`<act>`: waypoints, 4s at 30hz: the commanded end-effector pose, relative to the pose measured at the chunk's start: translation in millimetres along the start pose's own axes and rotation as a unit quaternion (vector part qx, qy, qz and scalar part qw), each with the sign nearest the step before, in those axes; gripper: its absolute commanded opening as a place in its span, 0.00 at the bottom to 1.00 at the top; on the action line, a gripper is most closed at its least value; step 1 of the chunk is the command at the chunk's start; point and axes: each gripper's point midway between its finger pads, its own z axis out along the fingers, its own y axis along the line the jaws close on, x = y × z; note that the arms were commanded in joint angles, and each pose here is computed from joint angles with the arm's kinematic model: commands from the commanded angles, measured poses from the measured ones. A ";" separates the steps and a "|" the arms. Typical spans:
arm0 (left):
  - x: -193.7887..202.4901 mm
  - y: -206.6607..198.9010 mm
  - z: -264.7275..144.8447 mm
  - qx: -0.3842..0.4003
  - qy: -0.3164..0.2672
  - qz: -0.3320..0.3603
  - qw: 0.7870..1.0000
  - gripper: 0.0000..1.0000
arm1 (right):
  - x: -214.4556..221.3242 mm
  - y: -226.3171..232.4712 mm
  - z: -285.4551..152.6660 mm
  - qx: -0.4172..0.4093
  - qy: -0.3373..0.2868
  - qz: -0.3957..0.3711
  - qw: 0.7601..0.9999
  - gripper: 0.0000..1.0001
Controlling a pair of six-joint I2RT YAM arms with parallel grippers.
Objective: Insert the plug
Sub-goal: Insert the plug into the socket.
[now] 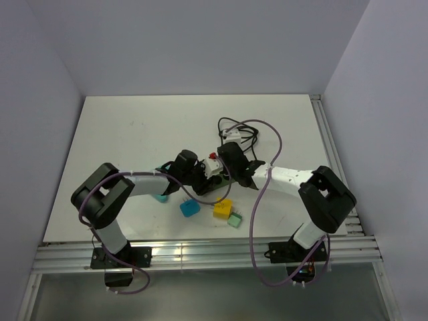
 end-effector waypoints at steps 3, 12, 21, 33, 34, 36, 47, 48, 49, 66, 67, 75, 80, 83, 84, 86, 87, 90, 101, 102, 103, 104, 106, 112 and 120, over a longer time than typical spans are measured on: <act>-42.7 6.7 -18.5 -0.069 -0.060 0.047 0.995 0.00 | 103.9 -3.2 -4.5 -0.003 0.182 -0.008 0.983 0.00; -44.0 -11.3 -6.1 0.004 -0.053 0.023 0.998 0.00 | 117.6 -4.9 -3.4 -0.014 0.183 0.008 0.983 0.00; -38.0 -6.6 -6.8 0.027 -0.057 0.005 0.998 0.00 | 127.3 -7.7 -7.1 -0.005 0.185 0.004 0.983 0.00; -57.9 -12.8 -21.0 -0.069 -0.087 0.086 0.990 0.00 | 132.6 -1.5 8.8 0.007 0.218 -0.017 0.976 0.00; -55.9 -19.7 -19.8 -0.048 -0.088 0.076 0.992 0.00 | 137.2 -1.6 8.0 0.004 0.214 -0.010 0.977 0.00; -60.4 -20.3 -17.0 -0.017 -0.088 0.058 0.994 0.00 | 137.5 0.0 4.8 -0.008 0.201 0.002 0.980 0.00; -52.8 -10.7 -13.8 0.008 -0.078 0.025 0.997 0.00 | 148.1 -3.2 2.3 0.009 0.196 -0.006 0.981 0.00; -54.9 -10.3 -15.0 -0.001 -0.080 0.038 0.996 0.00 | 148.3 -2.8 2.8 0.009 0.195 -0.007 0.981 0.00; -49.5 -12.6 -15.0 -0.007 -0.076 0.044 0.996 0.00 | 147.2 -1.4 3.1 0.008 0.198 -0.006 0.980 0.00; -54.4 -30.1 -5.4 0.057 -0.074 0.017 0.996 0.00 | 156.1 -6.3 8.7 0.005 0.171 0.008 0.985 0.00; -55.8 -30.5 -6.4 0.061 -0.078 0.016 0.995 0.00 | 157.0 -7.6 8.4 0.007 0.172 0.008 0.985 0.00; -49.0 -21.2 -7.7 0.068 -0.072 -0.014 0.995 0.00 | 166.4 -17.1 -1.7 0.020 0.156 0.020 0.987 0.00; -44.3 -19.3 -2.5 0.069 -0.060 -0.015 0.996 0.00 | 172.9 -18.7 -5.9 0.006 0.151 0.031 0.988 0.00; -47.2 -14.7 -4.8 0.046 -0.061 0.001 0.997 0.00 | 183.4 -17.6 -0.7 0.009 0.174 0.015 0.985 0.00; -48.1 -13.8 -5.8 0.033 -0.062 0.012 0.997 0.00 | 180.3 -14.7 2.5 0.013 0.177 0.014 0.984 0.00; -54.7 -20.3 -9.2 0.015 -0.075 0.036 0.996 0.00 | 181.9 -14.5 5.0 0.016 0.182 0.010 0.983 0.00; -52.9 -22.7 -10.5 0.015 -0.076 0.037 0.996 0.00 | 181.4 -14.5 5.2 0.016 0.182 0.010 0.983 0.00; -58.3 -14.6 -17.8 -0.019 -0.088 0.047 0.995 0.00 | 185.8 -18.4 6.0 0.027 0.188 0.005 0.982 0.00; -74.4 -14.8 -35.4 -0.054 -0.124 0.054 0.989 0.01 | 223.7 -33.6 1.2 0.059 0.191 0.003 0.980 0.00; -75.8 -23.7 -32.2 -0.025 -0.125 0.051 0.990 0.00 | 219.0 -26.4 1.7 0.045 0.175 0.011 0.984 0.00; -66.4 -25.1 -24.9 -0.002 -0.110 0.032 0.993 0.00 | 218.3 -24.8 0.1 0.039 0.167 0.016 0.985 0.00; -63.9 -24.8 -21.8 0.017 -0.103 0.021 0.994 0.00 | 223.4 -27.0 -4.7 0.033 0.168 0.014 0.985 0.00; -59.9 -23.7 -16.0 0.050 -0.091 -0.001 0.995 0.01 | 217.8 -23.6 -5.6 0.024 0.154 0.021 0.988 0.00; -56.3 -22.9 -16.7 0.086 -0.095 -0.032 0.991 0.00 | 221.3 -28.7 -9.7 0.021 0.141 0.028 0.989 0.00; -52.5 -15.4 -12.9 0.078 -0.084 -0.035 0.993 0.00 | 234.7 -25.8 -4.6 0.036 0.159 -0.008 0.987 0.00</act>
